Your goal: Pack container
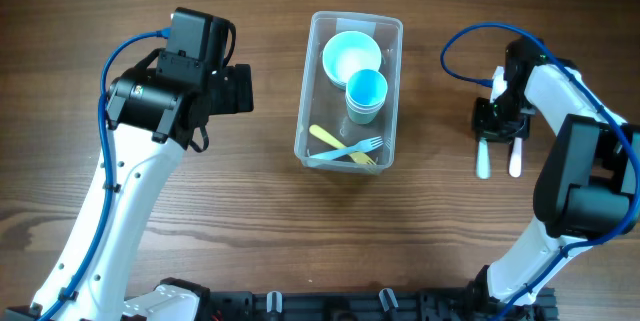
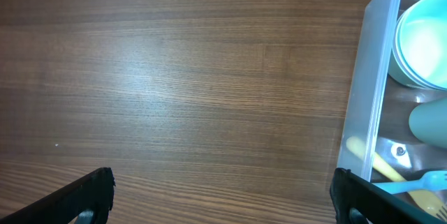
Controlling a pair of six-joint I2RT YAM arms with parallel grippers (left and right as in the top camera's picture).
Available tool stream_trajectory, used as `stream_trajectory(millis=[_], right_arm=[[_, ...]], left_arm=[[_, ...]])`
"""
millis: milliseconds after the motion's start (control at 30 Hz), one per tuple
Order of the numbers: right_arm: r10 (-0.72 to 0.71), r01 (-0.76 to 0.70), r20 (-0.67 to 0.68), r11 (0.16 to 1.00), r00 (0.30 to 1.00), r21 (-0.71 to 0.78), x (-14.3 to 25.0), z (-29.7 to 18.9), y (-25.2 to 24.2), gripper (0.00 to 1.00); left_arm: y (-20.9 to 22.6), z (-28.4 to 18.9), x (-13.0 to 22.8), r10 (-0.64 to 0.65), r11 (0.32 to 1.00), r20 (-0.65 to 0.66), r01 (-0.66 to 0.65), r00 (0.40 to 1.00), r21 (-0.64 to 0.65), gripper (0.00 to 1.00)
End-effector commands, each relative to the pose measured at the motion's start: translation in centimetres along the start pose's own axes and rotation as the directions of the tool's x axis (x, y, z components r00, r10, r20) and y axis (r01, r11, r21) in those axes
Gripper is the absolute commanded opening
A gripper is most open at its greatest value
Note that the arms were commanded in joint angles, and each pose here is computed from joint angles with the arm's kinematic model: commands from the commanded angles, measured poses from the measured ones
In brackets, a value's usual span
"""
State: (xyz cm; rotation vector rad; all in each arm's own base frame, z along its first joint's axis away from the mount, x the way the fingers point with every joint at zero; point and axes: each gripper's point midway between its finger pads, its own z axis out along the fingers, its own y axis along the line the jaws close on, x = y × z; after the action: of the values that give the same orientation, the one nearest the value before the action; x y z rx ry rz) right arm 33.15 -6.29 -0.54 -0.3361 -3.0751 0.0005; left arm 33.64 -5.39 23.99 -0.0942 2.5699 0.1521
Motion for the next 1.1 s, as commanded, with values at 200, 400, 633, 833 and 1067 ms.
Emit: stream_trajectory(millis=[200, 400, 633, 833, 1067], right_arm=[[0.012, -0.008, 0.066, 0.998, 0.998, -0.064, -1.6, -3.4, 1.5, 0.04], [-0.123, 0.183, 0.350, 0.972, 0.929, -0.145, -1.9, -15.5, 8.1, 0.04], [-0.659, 0.791, 0.603, 0.607, 0.449, 0.075, 4.8, -23.8, 21.5, 0.04], [-0.835, 0.990, 0.550, 0.096, 0.023, 0.104, 9.4, -19.6, 28.4, 0.04], [-0.932, 1.000, 0.362, -0.006, -0.005, -0.002, 9.5, -11.3, 28.8, 0.04]], left_arm=[[0.1, 0.2, 0.0, -0.023, 1.000, -0.007, 0.023, 1.000, -0.004, 1.00], [0.1, 0.2, 0.0, -0.023, 1.000, -0.007, 0.023, 1.000, -0.004, 1.00], [0.1, 0.2, 0.0, -0.023, 1.000, -0.007, 0.023, 1.000, -0.004, 1.00], [0.1, 0.2, 0.0, -0.023, 1.000, -0.007, 0.023, 1.000, -0.004, 1.00], [0.1, 0.2, 0.0, -0.023, 1.000, -0.007, 0.023, 1.000, -0.004, 1.00]])
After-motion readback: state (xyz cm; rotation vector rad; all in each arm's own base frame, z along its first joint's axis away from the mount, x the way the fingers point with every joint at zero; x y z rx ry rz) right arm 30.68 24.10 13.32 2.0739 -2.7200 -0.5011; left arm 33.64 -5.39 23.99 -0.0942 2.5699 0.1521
